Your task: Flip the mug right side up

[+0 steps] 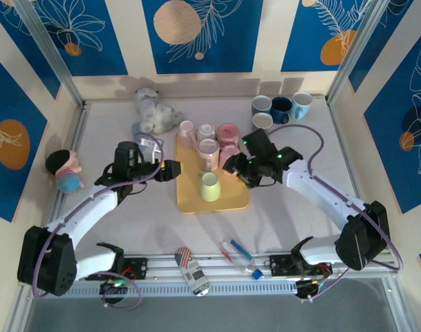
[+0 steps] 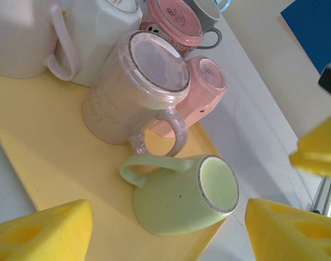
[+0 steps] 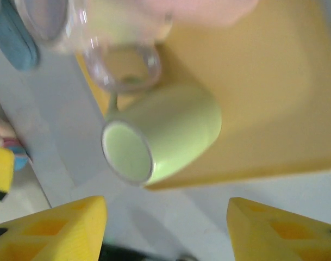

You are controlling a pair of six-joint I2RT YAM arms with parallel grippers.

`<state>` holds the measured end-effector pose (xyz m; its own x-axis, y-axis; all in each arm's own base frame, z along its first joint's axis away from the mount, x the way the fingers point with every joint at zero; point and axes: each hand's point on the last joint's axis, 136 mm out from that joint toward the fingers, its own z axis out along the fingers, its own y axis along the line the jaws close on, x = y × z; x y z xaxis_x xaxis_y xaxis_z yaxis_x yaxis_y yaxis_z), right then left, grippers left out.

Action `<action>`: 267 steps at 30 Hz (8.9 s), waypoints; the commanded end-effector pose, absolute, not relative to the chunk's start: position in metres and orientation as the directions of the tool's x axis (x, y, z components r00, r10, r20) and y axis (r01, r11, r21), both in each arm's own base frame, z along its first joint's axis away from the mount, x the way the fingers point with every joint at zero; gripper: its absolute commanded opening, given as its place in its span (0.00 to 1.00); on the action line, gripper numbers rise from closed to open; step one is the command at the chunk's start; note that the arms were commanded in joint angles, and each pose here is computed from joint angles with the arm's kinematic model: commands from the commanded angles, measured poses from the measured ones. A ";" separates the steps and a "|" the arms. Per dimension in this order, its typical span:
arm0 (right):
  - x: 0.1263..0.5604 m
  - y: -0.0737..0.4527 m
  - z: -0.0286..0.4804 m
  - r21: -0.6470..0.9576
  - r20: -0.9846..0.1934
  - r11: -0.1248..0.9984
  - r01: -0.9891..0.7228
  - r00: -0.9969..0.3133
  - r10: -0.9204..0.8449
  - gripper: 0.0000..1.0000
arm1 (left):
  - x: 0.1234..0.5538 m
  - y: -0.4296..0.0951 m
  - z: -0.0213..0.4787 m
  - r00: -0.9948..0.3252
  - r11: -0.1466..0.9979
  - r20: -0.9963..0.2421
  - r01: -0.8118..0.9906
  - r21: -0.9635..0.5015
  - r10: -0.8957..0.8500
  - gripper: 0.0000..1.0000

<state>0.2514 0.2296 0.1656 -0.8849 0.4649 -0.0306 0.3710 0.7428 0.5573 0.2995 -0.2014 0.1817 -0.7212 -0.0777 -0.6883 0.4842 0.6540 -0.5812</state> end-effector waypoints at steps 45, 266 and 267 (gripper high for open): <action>0.236 0.249 0.077 0.384 0.131 0.727 0.569 -0.813 0.568 0.50 | 0.280 -0.191 0.169 -0.741 0.705 -0.671 0.467 -0.533 -0.016 0.74; 0.337 0.363 0.297 0.968 -0.166 0.196 -0.157 -0.986 0.032 0.52 | 0.346 -0.190 0.340 -0.572 0.159 -0.409 0.436 -0.886 -0.711 0.00; 0.336 0.364 0.295 0.966 -0.168 0.202 -0.159 -0.985 0.027 0.52 | 0.345 -0.190 0.341 -0.570 0.158 -0.413 0.442 -0.883 -0.710 0.00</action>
<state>0.3390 0.3589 0.2970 -0.9849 0.0482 -0.1663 -0.1540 0.1950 0.9686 0.3533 -0.1973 0.2913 -0.6593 -0.6808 -0.3191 0.2665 0.1853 -0.9459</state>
